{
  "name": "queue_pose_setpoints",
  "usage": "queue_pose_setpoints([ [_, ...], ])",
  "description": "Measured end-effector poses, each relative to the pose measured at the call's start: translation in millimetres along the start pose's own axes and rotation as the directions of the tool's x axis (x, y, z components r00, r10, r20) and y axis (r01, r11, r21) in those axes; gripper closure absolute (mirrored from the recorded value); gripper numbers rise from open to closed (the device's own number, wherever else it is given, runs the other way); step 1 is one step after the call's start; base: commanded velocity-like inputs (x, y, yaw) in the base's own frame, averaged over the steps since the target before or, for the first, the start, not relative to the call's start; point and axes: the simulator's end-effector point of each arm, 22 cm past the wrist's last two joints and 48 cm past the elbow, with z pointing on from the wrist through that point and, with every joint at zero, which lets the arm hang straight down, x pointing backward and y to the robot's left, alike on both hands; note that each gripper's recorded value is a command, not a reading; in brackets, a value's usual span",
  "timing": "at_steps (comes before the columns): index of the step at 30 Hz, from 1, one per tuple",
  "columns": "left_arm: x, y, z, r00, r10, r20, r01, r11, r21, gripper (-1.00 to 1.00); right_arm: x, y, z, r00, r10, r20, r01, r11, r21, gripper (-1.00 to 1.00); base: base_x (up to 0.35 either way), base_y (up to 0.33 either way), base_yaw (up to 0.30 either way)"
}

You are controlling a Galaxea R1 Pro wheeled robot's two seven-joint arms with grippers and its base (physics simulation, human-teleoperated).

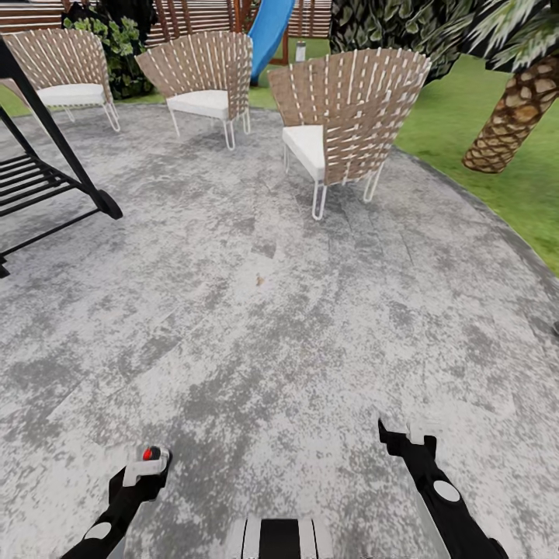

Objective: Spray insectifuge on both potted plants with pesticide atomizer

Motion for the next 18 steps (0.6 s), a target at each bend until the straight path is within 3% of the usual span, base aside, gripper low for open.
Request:
queue_pose_setpoints([
  [11, 8.1, -0.3, 1.1, 1.0, 0.002, -0.015, -0.002, 1.0, 0.0, -1.0, 7.8, 0.4, 1.7, 1.0, -0.002, -0.014, 0.002, 1.0, 0.0, -1.0, 0.001, 0.0, 0.0],
  [18, 7.9, -0.2, 1.1, 1.0, 0.002, -0.015, -0.002, 1.0, 0.0, -1.0, 7.8, 0.3, 1.7, 1.0, -0.002, -0.014, 0.002, 1.0, 0.0, -1.0, 0.094, 0.018, 0.0],
])
